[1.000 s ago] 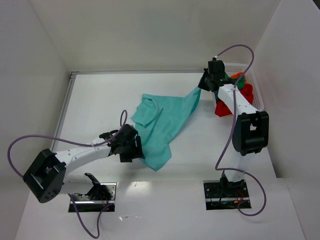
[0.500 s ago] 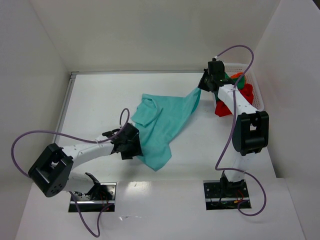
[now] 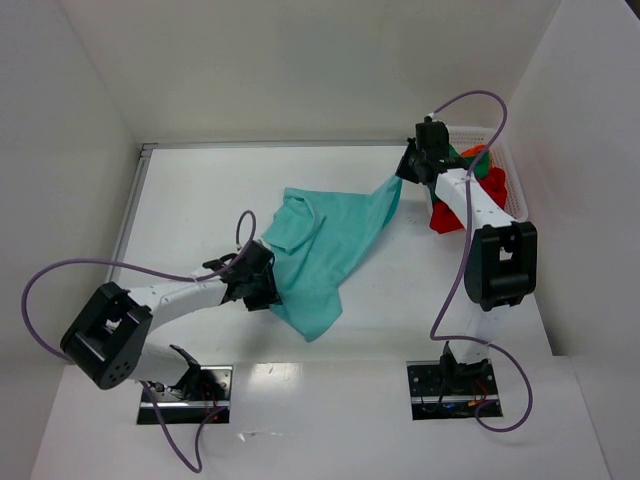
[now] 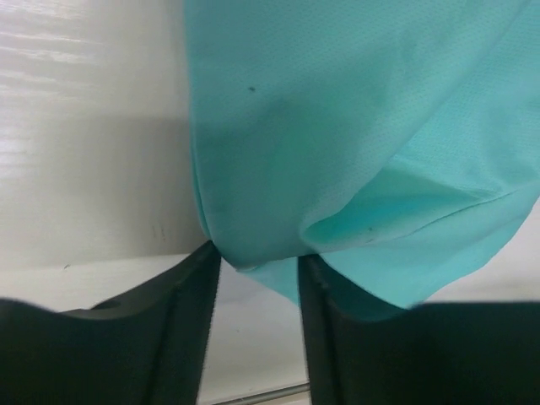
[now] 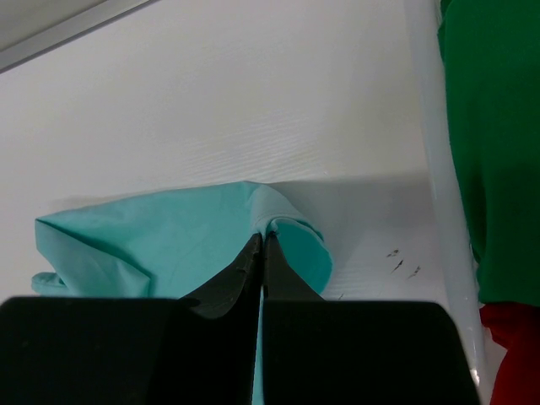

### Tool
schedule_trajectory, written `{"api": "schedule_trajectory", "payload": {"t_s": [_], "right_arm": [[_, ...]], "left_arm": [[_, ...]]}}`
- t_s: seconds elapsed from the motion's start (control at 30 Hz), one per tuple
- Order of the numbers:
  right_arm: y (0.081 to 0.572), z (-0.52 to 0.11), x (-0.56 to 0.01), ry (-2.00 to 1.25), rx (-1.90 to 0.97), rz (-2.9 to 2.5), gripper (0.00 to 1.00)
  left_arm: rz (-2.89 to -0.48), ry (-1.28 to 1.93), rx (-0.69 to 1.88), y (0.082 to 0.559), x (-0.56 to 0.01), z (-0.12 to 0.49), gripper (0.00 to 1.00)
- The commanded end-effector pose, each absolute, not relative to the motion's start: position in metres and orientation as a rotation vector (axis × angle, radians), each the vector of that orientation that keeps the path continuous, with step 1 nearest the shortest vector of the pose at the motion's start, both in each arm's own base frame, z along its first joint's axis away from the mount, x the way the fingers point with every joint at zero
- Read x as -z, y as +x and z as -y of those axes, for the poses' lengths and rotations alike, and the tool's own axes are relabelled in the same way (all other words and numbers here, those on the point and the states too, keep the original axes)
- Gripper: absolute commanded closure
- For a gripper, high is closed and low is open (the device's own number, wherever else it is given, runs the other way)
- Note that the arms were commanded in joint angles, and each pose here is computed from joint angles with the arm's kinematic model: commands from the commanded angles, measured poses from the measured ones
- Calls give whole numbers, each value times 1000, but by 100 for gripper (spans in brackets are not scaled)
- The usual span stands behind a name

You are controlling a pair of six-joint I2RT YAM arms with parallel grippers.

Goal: Fold and stack the t-shirts

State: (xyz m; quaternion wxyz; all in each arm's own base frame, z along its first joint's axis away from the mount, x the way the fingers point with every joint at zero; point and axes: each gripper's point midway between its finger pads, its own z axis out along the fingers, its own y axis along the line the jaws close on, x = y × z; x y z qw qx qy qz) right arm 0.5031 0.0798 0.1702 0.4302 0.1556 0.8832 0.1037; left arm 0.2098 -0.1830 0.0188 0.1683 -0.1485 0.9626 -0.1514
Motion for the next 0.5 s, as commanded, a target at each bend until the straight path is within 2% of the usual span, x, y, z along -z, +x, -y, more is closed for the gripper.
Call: {"api": "schedule_trajectory", "payload": {"t_s": [0.0, 0.07, 0.1, 0.23, 0.37, 0.47], "right_arm": [[511, -75, -174, 380, -244, -2164, 100], [511, -75, -174, 380, -244, -2164, 100], [511, -75, -174, 380, -244, -2164, 100], [512, -75, -170, 381, -241, -2173, 100], [512, -75, -170, 381, -241, -2173, 100], [513, -72, -174, 391, -221, -2169, 100]], "left_arm": [[-2759, -380, 418, 209, -12, 183, 53], [-2759, -380, 418, 209, -12, 183, 66], [-2751, -379, 426, 212, -14, 184, 80], [-2748, -378, 428, 210, -19, 183, 100], [-2712, -380, 431, 212, -29, 180, 100], [-2620, -358, 403, 225, -63, 174, 100]]}}
